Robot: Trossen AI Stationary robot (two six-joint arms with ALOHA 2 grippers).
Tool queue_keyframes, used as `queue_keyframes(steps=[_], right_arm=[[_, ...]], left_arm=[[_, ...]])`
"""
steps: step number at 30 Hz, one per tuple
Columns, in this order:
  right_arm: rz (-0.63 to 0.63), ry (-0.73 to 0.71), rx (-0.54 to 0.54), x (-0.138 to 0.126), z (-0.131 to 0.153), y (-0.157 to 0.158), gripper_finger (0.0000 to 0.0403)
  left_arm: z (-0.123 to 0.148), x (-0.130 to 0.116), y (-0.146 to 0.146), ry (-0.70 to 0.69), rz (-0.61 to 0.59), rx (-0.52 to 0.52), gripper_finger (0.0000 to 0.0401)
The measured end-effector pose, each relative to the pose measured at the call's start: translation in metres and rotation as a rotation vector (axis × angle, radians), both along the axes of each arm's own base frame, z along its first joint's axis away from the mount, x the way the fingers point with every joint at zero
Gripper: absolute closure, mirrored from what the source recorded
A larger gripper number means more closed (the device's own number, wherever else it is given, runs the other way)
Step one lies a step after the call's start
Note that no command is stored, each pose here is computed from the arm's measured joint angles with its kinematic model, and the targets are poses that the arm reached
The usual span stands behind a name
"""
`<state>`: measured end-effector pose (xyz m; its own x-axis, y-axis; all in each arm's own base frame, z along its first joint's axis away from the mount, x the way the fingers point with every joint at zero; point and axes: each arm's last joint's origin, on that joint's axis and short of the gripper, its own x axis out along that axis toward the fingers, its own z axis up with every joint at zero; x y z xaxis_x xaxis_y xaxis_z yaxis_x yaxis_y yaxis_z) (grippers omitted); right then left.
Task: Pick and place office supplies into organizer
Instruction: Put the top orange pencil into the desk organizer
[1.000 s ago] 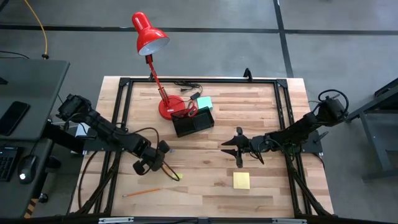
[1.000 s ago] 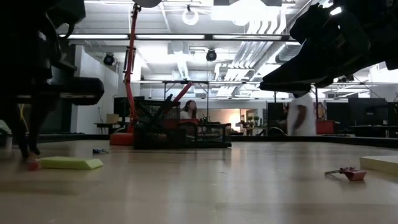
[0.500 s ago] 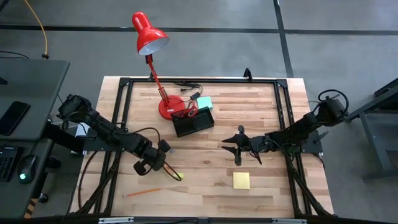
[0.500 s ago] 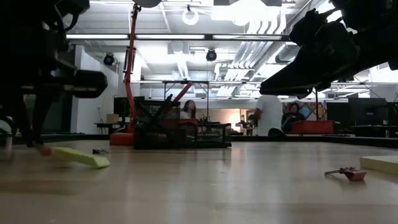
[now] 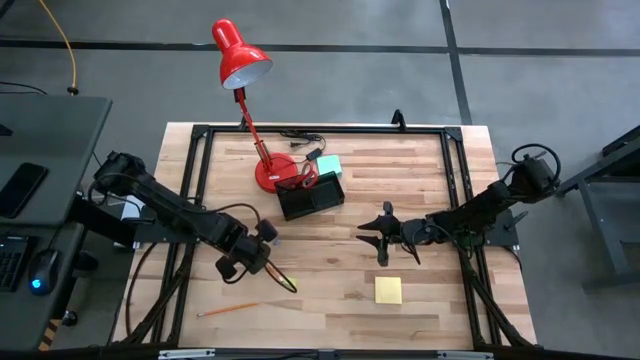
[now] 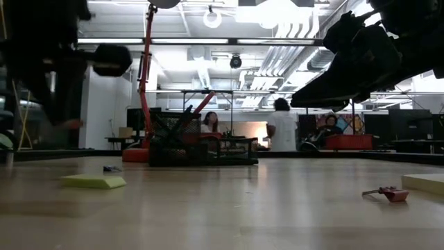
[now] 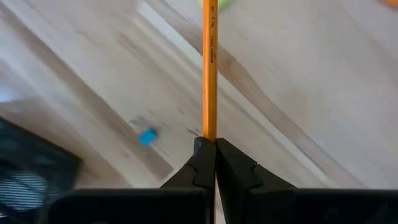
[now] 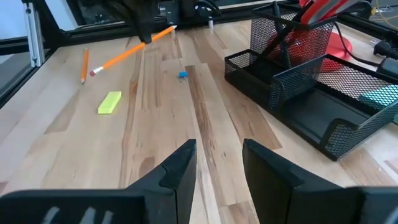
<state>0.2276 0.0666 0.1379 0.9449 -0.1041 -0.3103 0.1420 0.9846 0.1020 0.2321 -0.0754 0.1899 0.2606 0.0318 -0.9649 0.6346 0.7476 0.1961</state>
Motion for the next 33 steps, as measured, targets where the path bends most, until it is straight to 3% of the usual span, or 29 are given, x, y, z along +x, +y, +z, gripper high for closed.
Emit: queue_keyframes(steps=[8, 17, 25, 28, 33], right_arm=[[0.008, 0.002, -0.022, 0.000, 0.000, 0.000, 0.0281], [-0.024, -0.019, -0.027, 0.001, 0.002, -0.001, 0.0275], [-0.020, -0.018, -0.032, 0.001, 0.000, 0.000, 0.0204], [0.033, -0.100, -0.039, 0.010, 0.004, 0.005, 0.0170], [0.105, -0.176, -0.194, 0.033, 0.013, 0.024, 0.0147]], left_arm=[[0.031, 0.020, -0.002, -0.188, 0.051, 0.116, 0.0401], [0.051, 0.042, -0.007, -0.443, 0.102, 0.082, 0.0401], [0.063, 0.054, -0.008, -0.629, 0.199, 0.090, 0.0401], [0.068, 0.058, -0.009, -0.700, 0.207, 0.067, 0.0401], [0.076, 0.063, -0.011, -0.789, 0.208, 0.056, 0.0401]])
